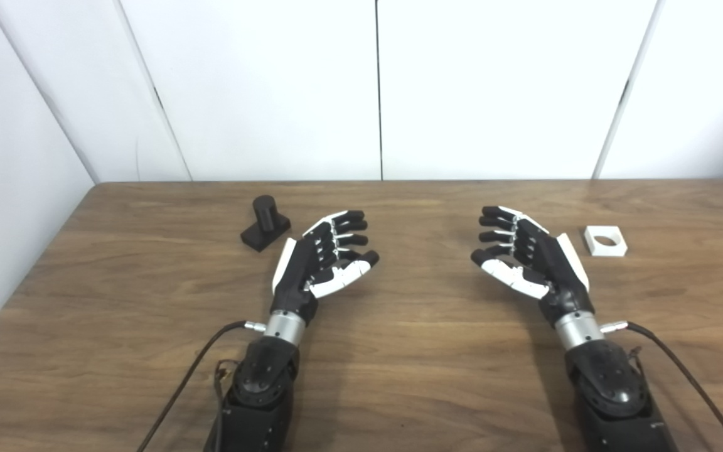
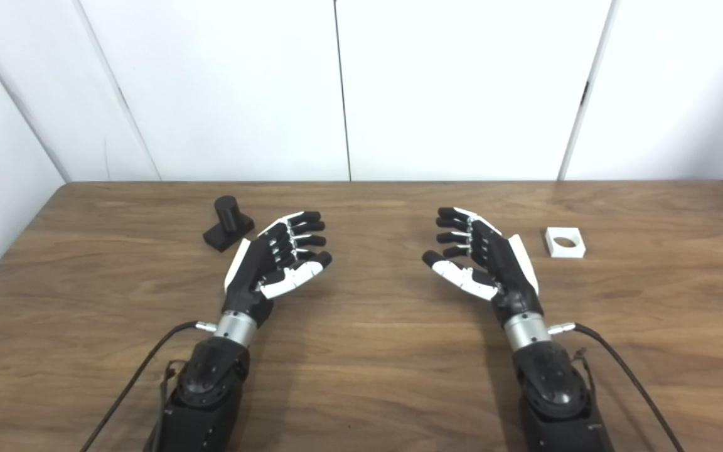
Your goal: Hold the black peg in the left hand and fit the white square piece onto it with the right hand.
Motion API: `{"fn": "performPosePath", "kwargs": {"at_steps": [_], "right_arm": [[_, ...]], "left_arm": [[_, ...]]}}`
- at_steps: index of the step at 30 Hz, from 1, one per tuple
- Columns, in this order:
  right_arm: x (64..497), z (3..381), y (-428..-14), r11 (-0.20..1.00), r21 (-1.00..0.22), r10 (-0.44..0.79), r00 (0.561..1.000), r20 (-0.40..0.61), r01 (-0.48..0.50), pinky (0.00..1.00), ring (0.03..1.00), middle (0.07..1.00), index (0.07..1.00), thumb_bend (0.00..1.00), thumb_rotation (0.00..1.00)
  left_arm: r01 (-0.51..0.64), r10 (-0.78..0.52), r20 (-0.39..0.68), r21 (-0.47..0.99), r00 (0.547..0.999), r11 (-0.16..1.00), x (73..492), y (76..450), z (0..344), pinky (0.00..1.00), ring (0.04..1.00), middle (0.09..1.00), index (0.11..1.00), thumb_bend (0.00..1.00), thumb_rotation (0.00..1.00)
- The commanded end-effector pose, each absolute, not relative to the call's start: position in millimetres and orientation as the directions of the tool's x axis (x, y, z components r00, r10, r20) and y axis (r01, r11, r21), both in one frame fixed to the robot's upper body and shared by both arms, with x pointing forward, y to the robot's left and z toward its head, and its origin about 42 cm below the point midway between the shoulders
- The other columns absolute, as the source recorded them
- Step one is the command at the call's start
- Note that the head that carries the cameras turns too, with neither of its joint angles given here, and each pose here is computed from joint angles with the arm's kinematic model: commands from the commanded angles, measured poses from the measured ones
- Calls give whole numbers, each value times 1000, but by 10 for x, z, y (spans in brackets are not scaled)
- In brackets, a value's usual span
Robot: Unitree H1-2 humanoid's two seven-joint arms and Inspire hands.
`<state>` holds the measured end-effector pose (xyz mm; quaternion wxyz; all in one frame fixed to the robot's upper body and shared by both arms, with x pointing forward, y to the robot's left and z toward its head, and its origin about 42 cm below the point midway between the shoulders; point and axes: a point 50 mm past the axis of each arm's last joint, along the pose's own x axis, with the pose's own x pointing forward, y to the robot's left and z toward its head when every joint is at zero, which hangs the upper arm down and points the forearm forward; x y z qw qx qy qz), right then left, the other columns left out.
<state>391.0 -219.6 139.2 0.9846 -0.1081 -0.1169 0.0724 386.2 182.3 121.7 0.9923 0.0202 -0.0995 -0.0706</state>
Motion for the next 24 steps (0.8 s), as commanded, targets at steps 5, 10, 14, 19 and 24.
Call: {"fn": "performPosePath", "kwargs": {"at_steps": [5, 10, 14, 19, 24], "right_arm": [[3995, 1490, -2260, 972, -207, 165, 948, 274, -110, 599, 699, 754, 754, 766, 360], [3998, 1525, -2272, 968, -226, 172, 945, 277, -110, 586, 686, 756, 758, 761, 365], [3996, 1514, -2290, 968, -227, 172, 946, 276, -110, 584, 687, 761, 756, 777, 383], [4001, 1503, -2305, 969, -220, 172, 947, 272, -113, 586, 686, 759, 755, 782, 381], [4007, 1511, -2319, 967, -230, 171, 946, 276, -108, 582, 682, 755, 755, 774, 378]], "left_arm": [[135, -144, 241, 51, 960, 989, 3892, 1746, 1244, 630, 697, 737, 711, 653, 168], [105, -136, 237, 140, 962, 985, 3876, 1799, 1326, 590, 695, 740, 710, 633, 107], [69, -143, 264, 271, 954, 960, 3844, 1858, 1424, 517, 671, 736, 705, 616, 11], [43, -134, 270, 319, 953, 947, 3814, 1936, 1526, 506, 660, 727, 704, 618, 0], [-6, -132, 262, 466, 956, 885, 3801, 2073, 1655, 477, 597, 694, 714, 631, 68]]}}
